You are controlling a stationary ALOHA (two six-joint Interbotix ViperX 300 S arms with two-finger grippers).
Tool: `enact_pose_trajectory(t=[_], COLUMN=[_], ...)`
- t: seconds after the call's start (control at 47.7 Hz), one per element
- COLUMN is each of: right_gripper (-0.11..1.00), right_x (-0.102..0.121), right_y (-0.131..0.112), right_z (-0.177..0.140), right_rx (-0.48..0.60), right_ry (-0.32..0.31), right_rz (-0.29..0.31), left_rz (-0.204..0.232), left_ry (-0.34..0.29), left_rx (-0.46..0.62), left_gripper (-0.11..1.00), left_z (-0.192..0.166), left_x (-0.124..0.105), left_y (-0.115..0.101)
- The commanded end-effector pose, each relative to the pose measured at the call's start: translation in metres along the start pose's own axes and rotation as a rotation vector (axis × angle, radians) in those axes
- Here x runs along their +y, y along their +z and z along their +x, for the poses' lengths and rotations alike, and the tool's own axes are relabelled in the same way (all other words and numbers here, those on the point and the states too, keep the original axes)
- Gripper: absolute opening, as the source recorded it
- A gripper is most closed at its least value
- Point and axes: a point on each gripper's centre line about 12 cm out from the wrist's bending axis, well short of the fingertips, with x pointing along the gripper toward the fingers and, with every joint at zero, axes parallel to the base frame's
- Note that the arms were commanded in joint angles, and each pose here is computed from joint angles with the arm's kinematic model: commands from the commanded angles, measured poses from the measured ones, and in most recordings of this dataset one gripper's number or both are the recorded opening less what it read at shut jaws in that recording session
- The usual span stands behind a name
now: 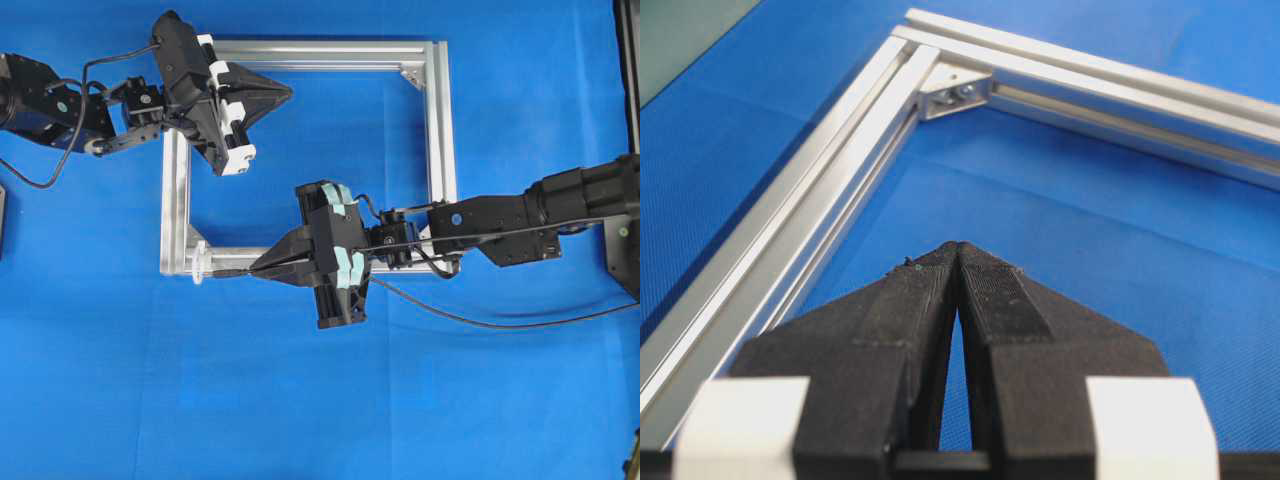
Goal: Insert the wire through the string loop located on the left side.
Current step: 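Push the USB plug through the white loop with the right gripper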
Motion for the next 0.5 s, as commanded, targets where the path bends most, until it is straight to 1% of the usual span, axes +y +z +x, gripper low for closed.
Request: enact_pose_trajectory(t=[0.0,0.482], right_gripper=[0.00,0.00], right_x=[-0.0002,-0.0001], right_y=[0.0115,0.0117], right_z=[-0.0014,-0.0015], right_rx=[-0.031,-0.032], right_ry=[0.000,0.000], right_rz=[0.003,0.003], left_rz=[0.001,0.001], left_ry=[-0.002,-0.002], left_rx=[-0.044,-0.044], left_gripper=[0.00,0.00], left_z=[0.0001,0.0001], left_x=[0.0000,0.0000], left_y=[0.0148,0.0148])
